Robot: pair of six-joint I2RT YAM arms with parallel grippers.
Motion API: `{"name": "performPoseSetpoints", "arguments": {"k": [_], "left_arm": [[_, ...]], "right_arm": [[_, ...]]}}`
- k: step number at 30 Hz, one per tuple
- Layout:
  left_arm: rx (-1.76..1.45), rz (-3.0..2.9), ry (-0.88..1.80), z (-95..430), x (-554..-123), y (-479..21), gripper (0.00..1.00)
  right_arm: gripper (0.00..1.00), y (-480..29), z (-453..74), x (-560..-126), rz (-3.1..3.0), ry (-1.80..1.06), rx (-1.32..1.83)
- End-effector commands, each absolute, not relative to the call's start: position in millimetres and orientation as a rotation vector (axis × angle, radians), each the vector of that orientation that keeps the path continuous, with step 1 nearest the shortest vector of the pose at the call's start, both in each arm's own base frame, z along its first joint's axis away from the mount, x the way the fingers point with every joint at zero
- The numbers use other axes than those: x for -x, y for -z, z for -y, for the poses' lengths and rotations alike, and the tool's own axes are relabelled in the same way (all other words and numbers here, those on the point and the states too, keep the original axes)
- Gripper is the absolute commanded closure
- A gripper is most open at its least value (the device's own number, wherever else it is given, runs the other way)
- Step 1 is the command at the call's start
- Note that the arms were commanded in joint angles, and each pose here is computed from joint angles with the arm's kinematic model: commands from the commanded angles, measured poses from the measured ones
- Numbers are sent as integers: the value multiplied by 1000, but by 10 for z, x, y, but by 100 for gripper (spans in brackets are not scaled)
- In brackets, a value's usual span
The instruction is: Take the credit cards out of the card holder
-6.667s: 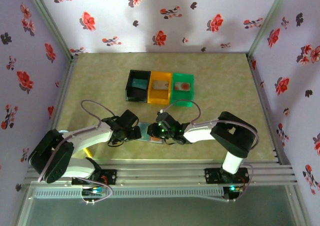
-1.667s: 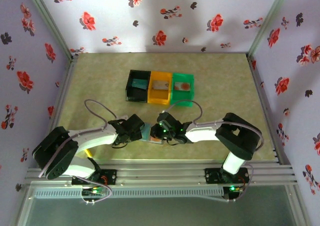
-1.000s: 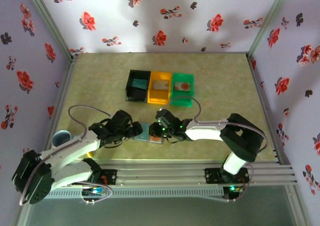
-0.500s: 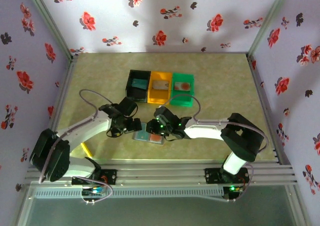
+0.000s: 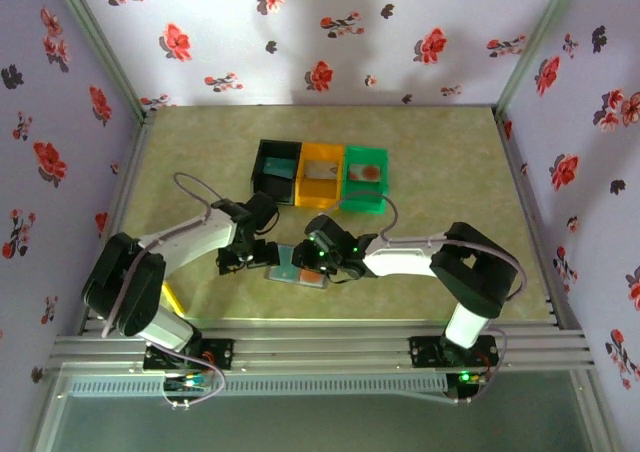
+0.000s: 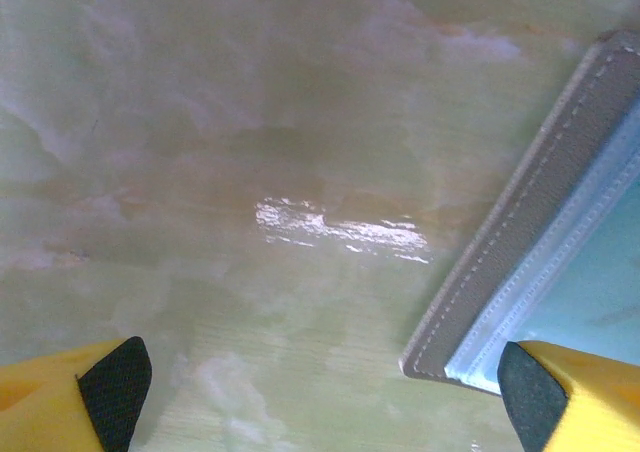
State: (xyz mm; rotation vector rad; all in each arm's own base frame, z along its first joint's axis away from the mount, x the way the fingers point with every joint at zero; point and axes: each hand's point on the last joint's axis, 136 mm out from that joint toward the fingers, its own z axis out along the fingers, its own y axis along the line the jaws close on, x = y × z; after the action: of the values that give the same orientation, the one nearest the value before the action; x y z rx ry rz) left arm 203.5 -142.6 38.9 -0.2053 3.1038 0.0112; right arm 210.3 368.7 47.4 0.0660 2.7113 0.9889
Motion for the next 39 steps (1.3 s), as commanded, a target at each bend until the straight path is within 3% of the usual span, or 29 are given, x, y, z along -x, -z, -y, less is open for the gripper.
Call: {"name": "performPoseSetpoints", "arguments": {"k": [1, 32, 39], "left_arm": [[183, -3125, -75, 1326, -2039, -375, 6], [207, -3225, -23, 1317, -1767, 118, 5], [212, -3245, -22, 1328, -1687, 237, 5]], "right_arm": [[70, -536, -3780, -2193, -2671, -1001, -91], [67, -293, -3737, -2220, -2706, -851, -73], [67, -343, -3874, -2176, -2664, -958, -16]]}}
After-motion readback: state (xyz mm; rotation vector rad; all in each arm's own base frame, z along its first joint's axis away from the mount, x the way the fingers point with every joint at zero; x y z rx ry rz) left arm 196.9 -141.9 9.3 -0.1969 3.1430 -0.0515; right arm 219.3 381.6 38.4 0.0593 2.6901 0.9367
